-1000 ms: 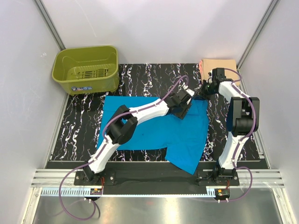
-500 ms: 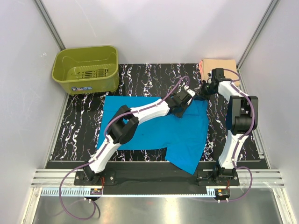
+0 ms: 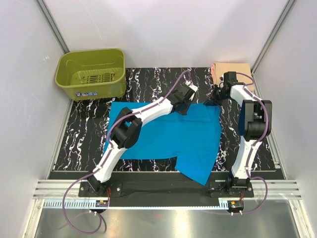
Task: Fold and stack the t-shirts
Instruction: Fold the tshirt
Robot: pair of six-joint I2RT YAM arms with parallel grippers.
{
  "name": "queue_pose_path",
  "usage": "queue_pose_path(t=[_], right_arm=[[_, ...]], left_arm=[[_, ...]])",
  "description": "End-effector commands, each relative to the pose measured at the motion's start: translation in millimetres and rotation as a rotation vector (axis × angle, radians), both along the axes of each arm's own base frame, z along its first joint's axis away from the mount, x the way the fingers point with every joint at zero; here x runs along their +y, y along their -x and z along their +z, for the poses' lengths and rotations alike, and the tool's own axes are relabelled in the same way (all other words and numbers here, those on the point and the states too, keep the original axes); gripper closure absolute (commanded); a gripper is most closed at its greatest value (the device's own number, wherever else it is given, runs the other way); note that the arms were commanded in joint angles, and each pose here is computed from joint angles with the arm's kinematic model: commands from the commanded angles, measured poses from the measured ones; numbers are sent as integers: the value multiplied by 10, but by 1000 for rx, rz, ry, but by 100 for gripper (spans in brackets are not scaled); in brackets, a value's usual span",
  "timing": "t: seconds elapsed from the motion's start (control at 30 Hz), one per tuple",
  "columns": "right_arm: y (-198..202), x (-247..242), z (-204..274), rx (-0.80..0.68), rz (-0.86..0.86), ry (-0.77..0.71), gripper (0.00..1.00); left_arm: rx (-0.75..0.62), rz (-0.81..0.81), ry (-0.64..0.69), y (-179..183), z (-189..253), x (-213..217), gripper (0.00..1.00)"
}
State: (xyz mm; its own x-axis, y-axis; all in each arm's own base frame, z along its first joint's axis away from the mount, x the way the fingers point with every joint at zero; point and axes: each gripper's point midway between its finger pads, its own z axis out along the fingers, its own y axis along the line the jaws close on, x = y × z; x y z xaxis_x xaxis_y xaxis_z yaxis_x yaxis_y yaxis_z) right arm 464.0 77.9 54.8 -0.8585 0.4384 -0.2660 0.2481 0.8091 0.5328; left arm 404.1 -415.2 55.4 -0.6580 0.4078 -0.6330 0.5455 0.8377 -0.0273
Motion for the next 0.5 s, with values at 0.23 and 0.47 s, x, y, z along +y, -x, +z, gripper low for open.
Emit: queue_pose_path(t=[0.23,0.47], right_arm=[[-51,-8,24,3,-1,0,100],[-78,-61,17,4,-10,32,100]], left_arm=[[-25,4,61,-202,134,-75,64],[-38,65,7,-245,155,93,46]])
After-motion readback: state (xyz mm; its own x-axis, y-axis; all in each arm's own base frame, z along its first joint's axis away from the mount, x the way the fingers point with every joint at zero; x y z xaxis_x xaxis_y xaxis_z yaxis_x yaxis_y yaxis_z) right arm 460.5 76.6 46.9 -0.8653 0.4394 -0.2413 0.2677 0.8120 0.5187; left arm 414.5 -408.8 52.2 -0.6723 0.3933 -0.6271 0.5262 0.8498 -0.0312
